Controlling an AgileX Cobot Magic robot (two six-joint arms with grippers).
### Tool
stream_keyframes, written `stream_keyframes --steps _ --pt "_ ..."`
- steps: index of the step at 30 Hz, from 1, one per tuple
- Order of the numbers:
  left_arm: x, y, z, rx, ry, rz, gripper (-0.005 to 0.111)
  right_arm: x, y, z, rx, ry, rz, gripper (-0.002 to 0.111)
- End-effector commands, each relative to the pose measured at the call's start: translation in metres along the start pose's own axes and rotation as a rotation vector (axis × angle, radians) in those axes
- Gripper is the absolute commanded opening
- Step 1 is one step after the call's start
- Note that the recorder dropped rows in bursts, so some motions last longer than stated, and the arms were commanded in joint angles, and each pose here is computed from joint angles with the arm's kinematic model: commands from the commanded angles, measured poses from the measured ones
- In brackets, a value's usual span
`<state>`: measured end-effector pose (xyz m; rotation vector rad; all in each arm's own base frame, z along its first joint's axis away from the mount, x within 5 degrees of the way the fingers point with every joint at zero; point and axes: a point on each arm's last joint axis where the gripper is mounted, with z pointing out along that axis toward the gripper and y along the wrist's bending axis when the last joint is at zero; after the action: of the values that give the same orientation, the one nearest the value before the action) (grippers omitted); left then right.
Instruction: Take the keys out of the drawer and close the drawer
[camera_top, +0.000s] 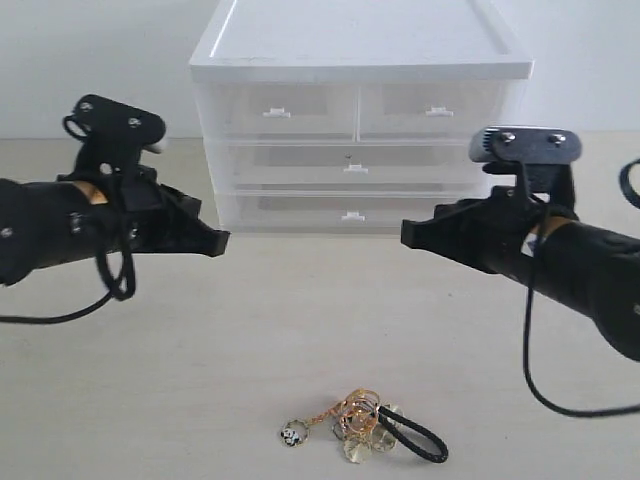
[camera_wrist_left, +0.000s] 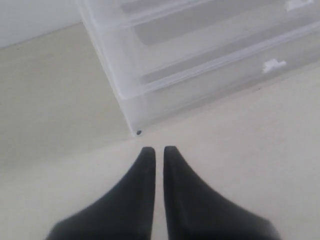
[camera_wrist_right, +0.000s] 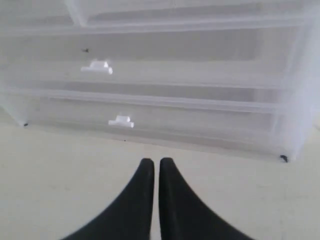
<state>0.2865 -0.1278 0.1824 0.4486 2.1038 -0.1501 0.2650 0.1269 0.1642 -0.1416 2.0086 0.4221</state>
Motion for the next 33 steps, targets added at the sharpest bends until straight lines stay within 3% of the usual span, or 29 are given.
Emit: stream_keyframes --steps 1,8,14,21,25,33 --pt "0.003 -0.012 -0.054 0.038 -0.126 -0.074 0.004 0.003 0.001 -0.04 -0.042 -0.142 0.004 0.0" --pt "0.025 -0.042 -0.137 0.265 -0.255 -0.107 0.004 0.023 0.007 -0.094 -0.141 -0.209 0.031 0.0" --pt "0.051 -0.048 -0.174 0.42 -0.307 -0.16 0.004 0.041 0.001 -0.113 -0.155 -0.129 0.065 0.0" --pt "0.074 -0.039 -0.191 0.471 -0.353 -0.224 0.004 0.052 -0.001 -0.114 -0.139 -0.033 0.092 0.0" --pt "0.077 -0.037 -0.196 0.493 -0.351 -0.275 0.004 0.051 -0.001 -0.114 -0.14 -0.035 0.093 0.0" --pt "0.077 -0.036 -0.196 0.494 -0.349 -0.272 0.004 0.051 -0.001 -0.114 -0.14 -0.035 0.093 0.0"
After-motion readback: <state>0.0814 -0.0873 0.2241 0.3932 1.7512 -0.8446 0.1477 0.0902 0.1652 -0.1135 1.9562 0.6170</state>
